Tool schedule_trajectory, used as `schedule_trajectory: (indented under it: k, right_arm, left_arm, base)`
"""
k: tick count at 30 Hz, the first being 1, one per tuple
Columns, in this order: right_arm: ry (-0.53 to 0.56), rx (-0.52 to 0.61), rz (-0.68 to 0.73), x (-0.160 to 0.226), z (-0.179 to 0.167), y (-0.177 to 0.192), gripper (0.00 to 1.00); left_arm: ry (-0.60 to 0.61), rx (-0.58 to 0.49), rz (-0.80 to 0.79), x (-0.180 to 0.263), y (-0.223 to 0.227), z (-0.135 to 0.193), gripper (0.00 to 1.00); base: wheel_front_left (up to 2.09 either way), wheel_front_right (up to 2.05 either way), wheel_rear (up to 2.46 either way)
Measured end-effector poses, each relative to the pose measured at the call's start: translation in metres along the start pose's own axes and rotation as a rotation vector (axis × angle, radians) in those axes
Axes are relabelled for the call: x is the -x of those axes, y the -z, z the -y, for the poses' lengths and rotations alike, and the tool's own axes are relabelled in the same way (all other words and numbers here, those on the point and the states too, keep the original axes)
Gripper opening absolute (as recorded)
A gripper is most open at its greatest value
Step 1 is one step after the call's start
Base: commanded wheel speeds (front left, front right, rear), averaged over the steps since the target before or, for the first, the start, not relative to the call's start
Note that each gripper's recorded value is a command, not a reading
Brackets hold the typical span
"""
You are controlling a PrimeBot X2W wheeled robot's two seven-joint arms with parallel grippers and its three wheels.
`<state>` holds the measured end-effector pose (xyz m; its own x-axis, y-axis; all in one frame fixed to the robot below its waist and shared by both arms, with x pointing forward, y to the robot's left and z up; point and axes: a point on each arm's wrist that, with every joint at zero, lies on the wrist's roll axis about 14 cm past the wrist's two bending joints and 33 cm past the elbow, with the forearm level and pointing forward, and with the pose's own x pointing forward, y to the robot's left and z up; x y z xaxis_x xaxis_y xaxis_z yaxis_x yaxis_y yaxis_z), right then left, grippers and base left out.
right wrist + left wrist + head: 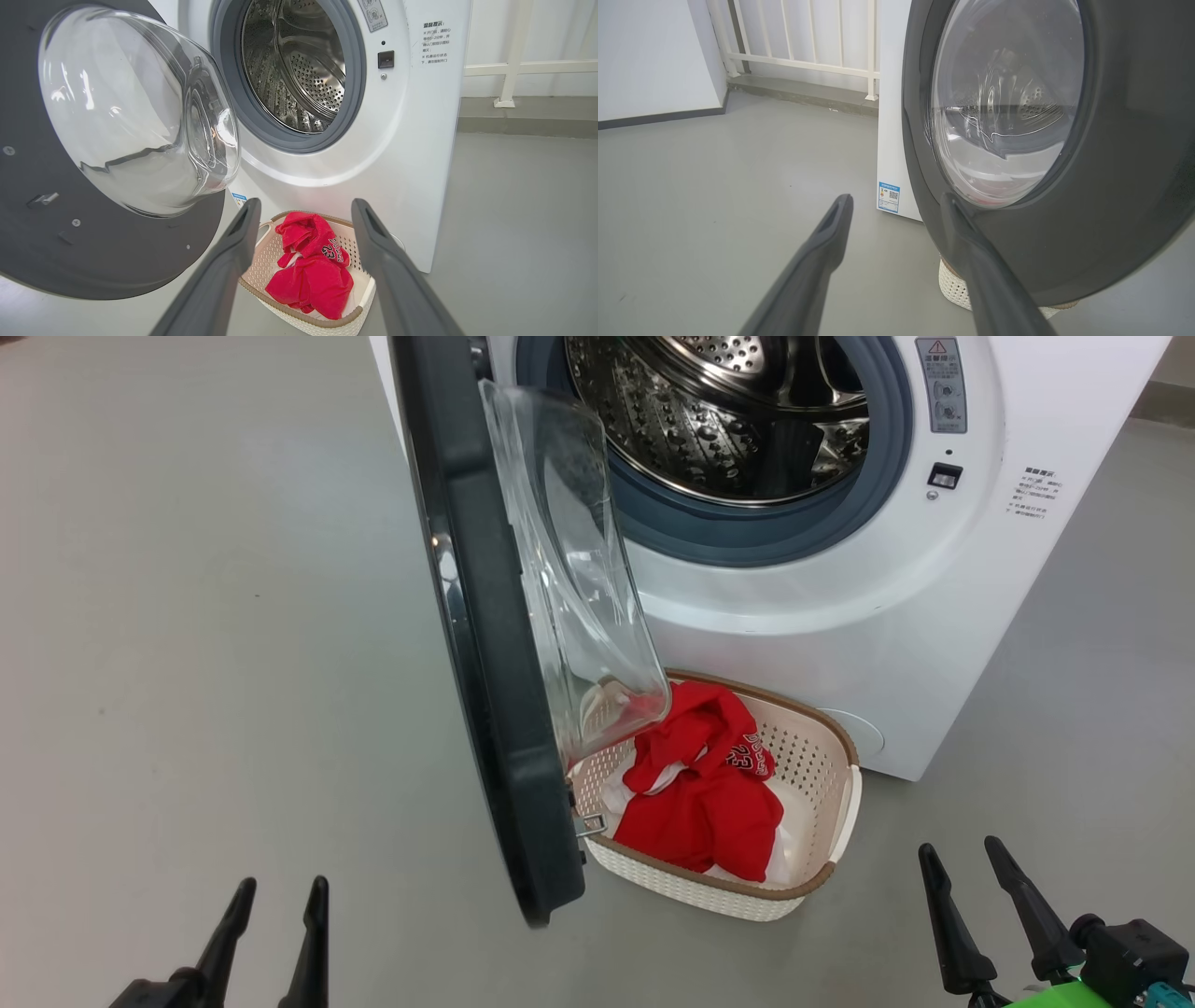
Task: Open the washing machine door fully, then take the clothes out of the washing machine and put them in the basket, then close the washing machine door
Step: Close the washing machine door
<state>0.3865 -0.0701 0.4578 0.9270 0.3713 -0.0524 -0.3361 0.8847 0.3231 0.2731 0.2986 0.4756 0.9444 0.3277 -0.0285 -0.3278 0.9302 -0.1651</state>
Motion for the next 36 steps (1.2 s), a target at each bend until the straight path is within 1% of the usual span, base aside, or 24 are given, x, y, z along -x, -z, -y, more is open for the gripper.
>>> schedule_trajectory:
  k: [6, 7, 8, 9, 10, 13, 16, 22, 32, 36]
  right_arm:
    - [0.001, -0.001, -0.001, 0.0, 0.0, 0.001, 1.0]
    - [0.001, -0.001, -0.001, 0.0, 0.0, 0.001, 1.0]
    - [0.0, -0.001, -0.001, 0.0, 0.0, 0.0, 1.0]
    - [0.0, -0.001, -0.001, 0.0, 0.0, 0.0, 1.0]
    - [0.0, -0.001, -0.001, 0.0, 0.0, 0.0, 1.0]
    - [-0.001, -0.001, 0.0, 0.0, -0.001, 0.0, 1.0]
    - [-0.001, -0.002, 0.0, 0.001, -0.001, 0.0, 1.0]
    - [0.007, -0.006, -0.003, 0.003, 0.001, 0.002, 1.0]
    - [0.049, -0.016, 0.001, 0.006, 0.014, 0.002, 1.0]
    - [0.074, -0.02, 0.011, 0.005, 0.023, 0.0, 1.0]
  left_arm:
    - [0.0, 0.012, 0.003, -0.001, -0.001, 0.001, 1.0]
    - [0.001, 0.023, 0.01, -0.001, -0.003, 0.001, 0.79]
    - [0.0, 0.041, 0.02, -0.002, -0.006, 0.002, 0.48]
    - [0.0, 0.059, 0.031, -0.002, -0.009, 0.002, 0.34]
    - [-0.001, 0.074, 0.043, -0.003, -0.012, 0.003, 0.0]
    - [0.024, 0.15, 0.087, -0.006, -0.026, 0.01, 0.0]
    - [0.088, 0.167, 0.118, -0.012, -0.04, 0.021, 0.0]
    - [0.195, 0.164, 0.146, -0.023, -0.06, 0.039, 0.0]
    - [0.416, 0.138, 0.116, -0.034, -0.059, 0.104, 0.0]
    - [0.467, 0.136, 0.113, -0.043, -0.059, 0.123, 0.0]
  base:
    - [0.0, 0.0, 0.0]
    - [0.0, 0.0, 0.0]
    - [0.0, 0.0, 0.0]
    - [0.0, 0.0, 0.0]
    - [0.0, 0.0, 0.0]
    - [0.0, 0.0, 0.0]
    - [0.0, 0.0, 0.0]
    - [0.0, 0.0, 0.0]
    - [0.0, 0.0, 0.0]
    - [0.0, 0.0, 0.0]
